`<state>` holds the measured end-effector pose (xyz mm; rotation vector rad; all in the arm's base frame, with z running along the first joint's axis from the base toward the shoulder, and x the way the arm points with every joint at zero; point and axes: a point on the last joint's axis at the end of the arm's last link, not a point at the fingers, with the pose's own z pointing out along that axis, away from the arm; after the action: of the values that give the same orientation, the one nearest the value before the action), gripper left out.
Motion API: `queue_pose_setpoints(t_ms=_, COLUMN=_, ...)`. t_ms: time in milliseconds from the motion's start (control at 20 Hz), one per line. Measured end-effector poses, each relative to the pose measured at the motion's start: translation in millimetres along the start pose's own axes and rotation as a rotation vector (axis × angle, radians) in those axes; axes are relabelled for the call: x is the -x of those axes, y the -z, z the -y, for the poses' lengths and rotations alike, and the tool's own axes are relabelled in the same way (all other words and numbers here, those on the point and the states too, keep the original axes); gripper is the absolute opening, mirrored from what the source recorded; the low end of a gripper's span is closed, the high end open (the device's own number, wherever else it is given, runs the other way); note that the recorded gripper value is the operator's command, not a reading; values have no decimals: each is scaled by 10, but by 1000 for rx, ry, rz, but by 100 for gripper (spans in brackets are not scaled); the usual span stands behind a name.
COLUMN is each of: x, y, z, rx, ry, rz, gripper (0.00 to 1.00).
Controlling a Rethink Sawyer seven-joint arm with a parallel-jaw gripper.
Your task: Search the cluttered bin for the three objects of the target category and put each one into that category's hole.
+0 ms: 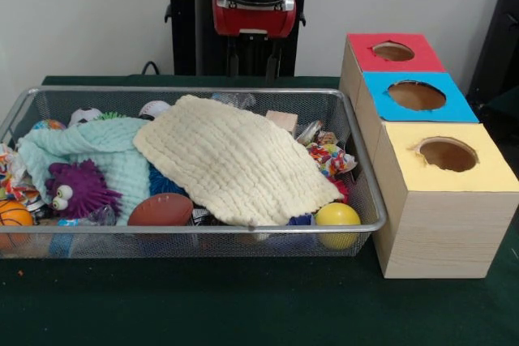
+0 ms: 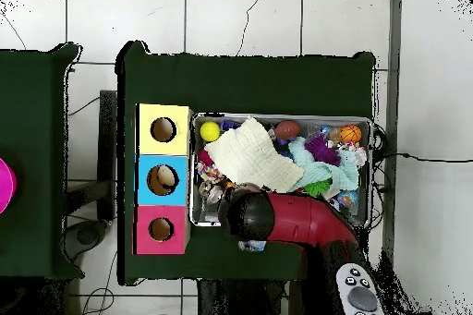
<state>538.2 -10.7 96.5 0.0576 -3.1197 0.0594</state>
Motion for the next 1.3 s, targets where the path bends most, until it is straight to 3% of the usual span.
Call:
queue_pose_setpoints(t_ms=900, x=-692, y=325, z=-202, rx=9, ry=5, rz=-46, gripper=100)
queue_pose_setpoints(t_ms=1300, x=-903, y=231, z=-84, rx=11, ry=-18, rz=-28, gripper=100)
